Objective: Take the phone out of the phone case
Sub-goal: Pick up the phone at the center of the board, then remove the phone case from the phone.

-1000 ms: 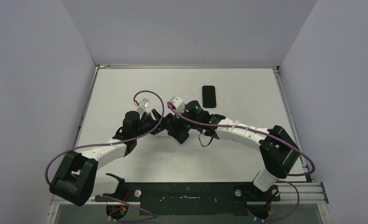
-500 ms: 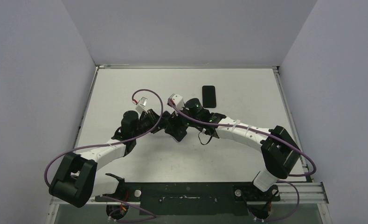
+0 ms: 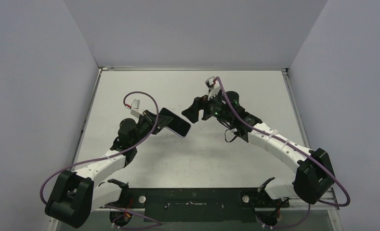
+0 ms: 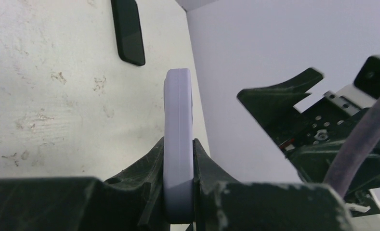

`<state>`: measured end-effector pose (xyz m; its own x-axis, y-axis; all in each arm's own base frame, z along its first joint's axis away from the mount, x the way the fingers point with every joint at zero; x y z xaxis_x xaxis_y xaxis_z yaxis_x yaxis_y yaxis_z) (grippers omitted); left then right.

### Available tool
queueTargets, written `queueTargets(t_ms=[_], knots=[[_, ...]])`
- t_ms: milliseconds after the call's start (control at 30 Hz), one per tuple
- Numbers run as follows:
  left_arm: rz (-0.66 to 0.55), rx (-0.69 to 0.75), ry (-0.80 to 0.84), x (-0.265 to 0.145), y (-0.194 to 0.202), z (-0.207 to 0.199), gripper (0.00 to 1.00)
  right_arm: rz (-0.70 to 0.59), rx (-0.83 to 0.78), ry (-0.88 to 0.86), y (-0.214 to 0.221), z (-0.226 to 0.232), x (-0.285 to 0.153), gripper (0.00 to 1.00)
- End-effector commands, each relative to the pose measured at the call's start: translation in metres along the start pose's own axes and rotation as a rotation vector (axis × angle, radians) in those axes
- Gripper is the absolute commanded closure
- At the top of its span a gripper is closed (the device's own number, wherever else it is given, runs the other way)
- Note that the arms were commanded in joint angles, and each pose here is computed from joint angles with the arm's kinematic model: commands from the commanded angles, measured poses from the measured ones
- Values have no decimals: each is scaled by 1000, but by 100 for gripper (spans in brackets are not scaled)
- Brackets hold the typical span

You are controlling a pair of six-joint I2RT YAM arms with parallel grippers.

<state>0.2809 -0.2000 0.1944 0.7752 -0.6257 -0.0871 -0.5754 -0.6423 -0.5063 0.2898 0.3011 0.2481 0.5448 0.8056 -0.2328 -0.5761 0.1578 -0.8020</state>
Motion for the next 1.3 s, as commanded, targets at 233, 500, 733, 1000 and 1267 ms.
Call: queueTargets(t_ms=[233,500,733,1000,1267], knots=[[-238,-146,298,-13,-59,-80,100,-48,257,-289,18,5,-39,8],[-235,-193,363,-13,-62,-94,100,-43,256,-445,13,28,-41,22],[-259,-203,438,-15,-67,-111,100,-22,238,-540,9,42,-33,34],[-257,-215,421,-15,-64,-110,100,-9,210,-612,9,61,-27,47],[-227,-268,385,-12,-61,-106,100,6,154,-643,13,64,-29,73]])
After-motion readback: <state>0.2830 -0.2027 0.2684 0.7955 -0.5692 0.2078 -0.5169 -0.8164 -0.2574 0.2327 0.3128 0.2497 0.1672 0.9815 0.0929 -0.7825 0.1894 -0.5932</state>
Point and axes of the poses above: each gripper's point midway between its finger pads, its own x axis out along the fingers, its own z axis along the line the jaws close on, y = z × x, the point moved 2 cm from there along -x, back along the fingers, and after that the axes turned 9 degrees about x, right-handed, at the moved point
